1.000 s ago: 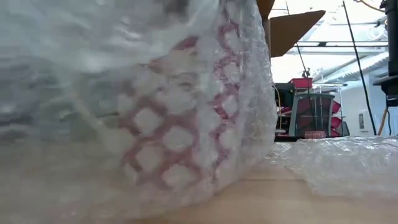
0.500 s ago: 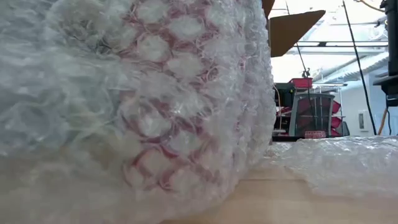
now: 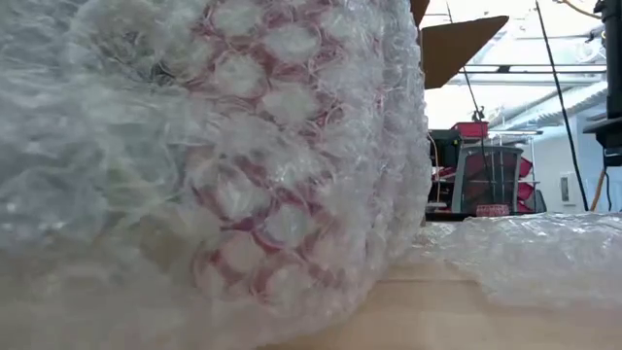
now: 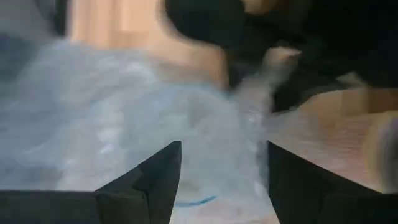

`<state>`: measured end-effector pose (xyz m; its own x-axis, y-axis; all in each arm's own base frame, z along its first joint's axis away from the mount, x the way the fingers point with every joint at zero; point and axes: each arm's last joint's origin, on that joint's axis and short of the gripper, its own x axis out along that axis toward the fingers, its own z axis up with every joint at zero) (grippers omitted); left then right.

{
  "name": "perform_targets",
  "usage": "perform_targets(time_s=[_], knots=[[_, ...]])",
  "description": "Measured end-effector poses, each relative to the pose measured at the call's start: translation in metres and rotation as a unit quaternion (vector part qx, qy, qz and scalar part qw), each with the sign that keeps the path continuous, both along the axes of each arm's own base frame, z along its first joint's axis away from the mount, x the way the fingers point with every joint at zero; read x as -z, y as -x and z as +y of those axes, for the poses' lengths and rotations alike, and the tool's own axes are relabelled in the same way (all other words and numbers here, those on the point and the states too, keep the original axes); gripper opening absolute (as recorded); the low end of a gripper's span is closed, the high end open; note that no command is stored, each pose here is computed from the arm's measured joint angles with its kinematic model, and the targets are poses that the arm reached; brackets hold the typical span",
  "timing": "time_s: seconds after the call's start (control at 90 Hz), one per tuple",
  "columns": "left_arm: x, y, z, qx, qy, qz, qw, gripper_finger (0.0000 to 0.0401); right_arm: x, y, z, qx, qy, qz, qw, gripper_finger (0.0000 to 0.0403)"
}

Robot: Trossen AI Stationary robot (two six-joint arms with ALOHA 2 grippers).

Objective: Wrap mug
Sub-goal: Wrap the red patterned mug with bubble wrap

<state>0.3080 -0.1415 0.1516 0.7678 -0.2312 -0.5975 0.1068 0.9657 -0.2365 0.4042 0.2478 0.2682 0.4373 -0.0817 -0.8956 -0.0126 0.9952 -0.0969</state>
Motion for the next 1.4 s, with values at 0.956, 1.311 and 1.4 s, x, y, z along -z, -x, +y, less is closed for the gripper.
perform_targets(time_s=[0.956, 1.311, 1.4], knots=[[-0.001, 0.000, 0.000, 0.002, 0.003, 0.000, 1.000, 0.0167, 0.015, -0.009, 0.010, -0.011, -0.025, -0.005, 1.000, 0.0196], [-0.001, 0.000, 0.000, 0.006, 0.005, 0.000, 1.000, 0.0167, 0.045, -0.016, 0.021, -0.025, -0.052, 0.030, 0.998, 0.0209], [-0.001, 0.000, 0.000, 0.006, 0.005, 0.000, 1.000, 0.0167, 0.043, -0.015, 0.021, -0.026, -0.052, 0.029, 0.998, 0.0226]])
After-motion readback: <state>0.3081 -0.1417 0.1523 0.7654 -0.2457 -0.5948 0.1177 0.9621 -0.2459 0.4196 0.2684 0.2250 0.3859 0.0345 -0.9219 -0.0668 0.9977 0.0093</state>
